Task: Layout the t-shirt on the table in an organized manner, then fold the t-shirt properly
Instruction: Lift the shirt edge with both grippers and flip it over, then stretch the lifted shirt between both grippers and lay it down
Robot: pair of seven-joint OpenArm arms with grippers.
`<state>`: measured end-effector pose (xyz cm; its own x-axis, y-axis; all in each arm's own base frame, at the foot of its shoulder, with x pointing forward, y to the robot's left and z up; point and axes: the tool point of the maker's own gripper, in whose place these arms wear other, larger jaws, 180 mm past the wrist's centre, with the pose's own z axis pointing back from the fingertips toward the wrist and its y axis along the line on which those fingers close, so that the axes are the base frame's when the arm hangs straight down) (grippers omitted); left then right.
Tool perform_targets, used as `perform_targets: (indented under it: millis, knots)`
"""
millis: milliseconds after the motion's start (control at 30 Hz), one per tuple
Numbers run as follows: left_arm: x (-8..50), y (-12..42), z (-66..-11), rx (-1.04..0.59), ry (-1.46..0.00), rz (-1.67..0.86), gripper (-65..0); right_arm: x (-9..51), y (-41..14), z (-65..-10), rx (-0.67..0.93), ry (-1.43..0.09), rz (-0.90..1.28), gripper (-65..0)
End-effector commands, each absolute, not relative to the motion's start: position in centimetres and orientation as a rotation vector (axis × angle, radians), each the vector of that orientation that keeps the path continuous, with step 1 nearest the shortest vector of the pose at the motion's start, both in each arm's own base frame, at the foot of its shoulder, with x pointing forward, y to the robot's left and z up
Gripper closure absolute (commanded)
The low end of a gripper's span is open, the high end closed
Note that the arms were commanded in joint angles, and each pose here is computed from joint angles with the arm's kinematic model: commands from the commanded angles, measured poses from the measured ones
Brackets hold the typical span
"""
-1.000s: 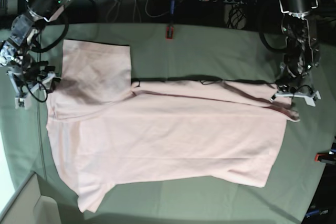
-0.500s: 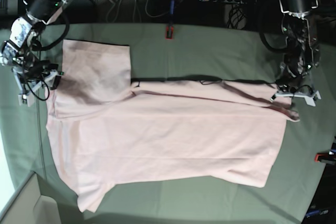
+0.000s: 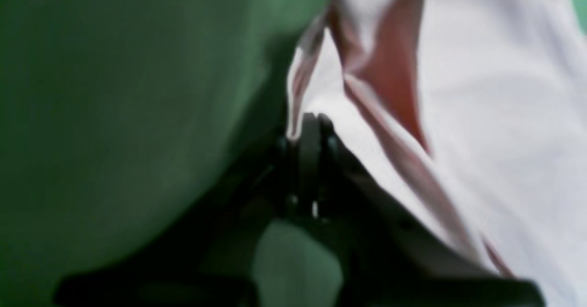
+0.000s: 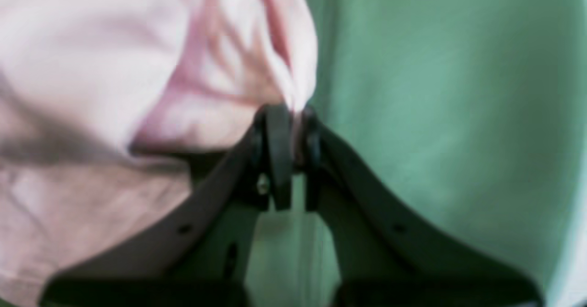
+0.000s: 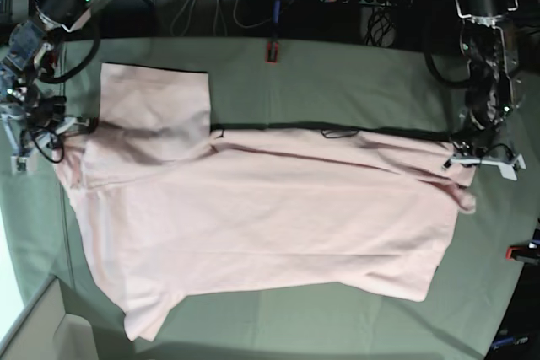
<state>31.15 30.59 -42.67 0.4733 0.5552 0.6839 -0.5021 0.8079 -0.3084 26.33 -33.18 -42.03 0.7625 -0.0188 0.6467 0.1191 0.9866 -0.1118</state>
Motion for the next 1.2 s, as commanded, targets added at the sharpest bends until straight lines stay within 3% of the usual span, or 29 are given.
perform_targets:
  millis: [0, 500, 867, 1167]
  knots:
    - [31.7, 32.1, -40.6, -0.032, -0.928, 0.629, 0.0, 27.2, -34.1, -40.0, -0.187, -0.758, -0.059, 0.0]
    - [27.1, 33.8, -35.2, 0.043, -1.047, 0.590, 0.0, 24.3, -35.6, -37.7, -0.299, -0.754, 0.001, 0.0]
    - [25.4, 34.9, -34.3, 0.083, -1.055, 0.582, 0.0, 27.5, -35.0, -35.1, -0.312, -0.836, 0.029, 0.0]
    - [26.4, 33.8, -34.9, 0.030, -0.982, 0.588, 0.0, 29.2, -33.8, -35.5, -0.304, -0.694, 0.100, 0.0]
